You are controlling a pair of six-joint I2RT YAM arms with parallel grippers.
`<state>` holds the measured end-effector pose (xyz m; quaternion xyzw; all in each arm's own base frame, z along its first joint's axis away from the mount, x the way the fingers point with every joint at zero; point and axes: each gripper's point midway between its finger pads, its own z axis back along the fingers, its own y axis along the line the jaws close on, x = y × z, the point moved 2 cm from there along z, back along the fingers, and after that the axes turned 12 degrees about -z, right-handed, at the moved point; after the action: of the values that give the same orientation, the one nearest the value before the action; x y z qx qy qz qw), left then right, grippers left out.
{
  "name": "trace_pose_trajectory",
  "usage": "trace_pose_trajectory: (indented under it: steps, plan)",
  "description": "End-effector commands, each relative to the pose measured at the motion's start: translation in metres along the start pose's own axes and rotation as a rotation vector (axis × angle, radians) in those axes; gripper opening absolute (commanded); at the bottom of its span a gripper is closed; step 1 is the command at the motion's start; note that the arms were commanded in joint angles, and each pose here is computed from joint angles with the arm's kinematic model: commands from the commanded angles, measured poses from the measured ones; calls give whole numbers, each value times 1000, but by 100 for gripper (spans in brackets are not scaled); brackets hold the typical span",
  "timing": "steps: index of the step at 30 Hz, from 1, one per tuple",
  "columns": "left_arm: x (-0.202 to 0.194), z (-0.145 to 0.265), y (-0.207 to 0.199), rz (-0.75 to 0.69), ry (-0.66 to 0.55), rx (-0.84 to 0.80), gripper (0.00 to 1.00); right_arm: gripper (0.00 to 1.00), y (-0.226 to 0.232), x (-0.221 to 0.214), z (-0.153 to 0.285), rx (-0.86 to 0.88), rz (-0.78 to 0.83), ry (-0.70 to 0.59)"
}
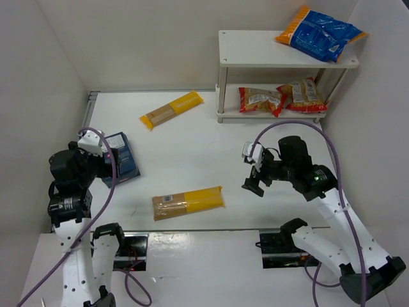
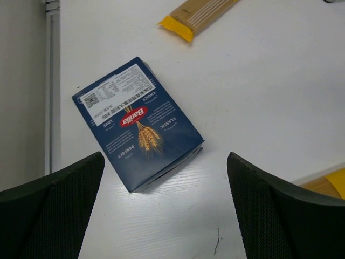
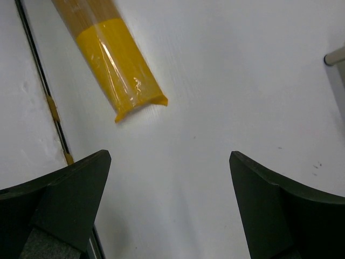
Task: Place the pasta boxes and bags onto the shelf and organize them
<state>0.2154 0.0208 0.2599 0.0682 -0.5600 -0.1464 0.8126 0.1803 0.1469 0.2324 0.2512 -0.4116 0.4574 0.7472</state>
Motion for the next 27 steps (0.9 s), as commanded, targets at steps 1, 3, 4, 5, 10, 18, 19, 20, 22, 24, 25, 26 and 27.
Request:
trace_pose_trajectory:
  steps: [1, 3, 4, 5, 10, 18, 19, 20, 22, 24, 25, 26, 27]
  plan:
    - [11, -6, -12, -55, -44, -113, 100, 99, -14, -11, -5, -78, 71, 51]
    - [8, -21, -20, -78, -4, -182, 100, 99, -14, -20, -14, -52, 76, 88]
    - [13, -28, -18, -98, -8, -182, 100, 99, -15, -22, -17, -45, 79, 102]
    - [9, -41, -16, -109, 30, -191, 100, 99, -17, -27, -23, -32, 62, 130]
    - [-3, -107, -22, -307, 131, -220, 100, 99, -16, -16, -27, -6, 41, 117]
    - [8, -238, -18, -454, 146, -408, 100, 99, -30, -11, -4, -98, -12, 47]
    - [10, -248, -16, -466, 145, -410, 100, 99, -31, -12, -1, -107, -18, 48]
    - [1, -267, -19, -475, 159, -435, 100, 99, -32, -15, -1, -102, -36, 45]
    - [22, -285, -13, -505, 103, -436, 100, 99, -35, -16, 1, -110, -38, 41]
    - [8, -308, -18, -523, 133, -486, 100, 99, -38, -17, 2, -123, -47, 41]
    - [9, -315, -21, -514, 126, -511, 100, 99, -38, -19, 3, -120, -59, 42]
    - [8, -329, -22, -512, 133, -537, 100, 99, -39, -19, 3, -120, -51, 43]
    - [8, -335, -24, -513, 129, -558, 100, 99, -39, -20, 2, -115, -57, 50]
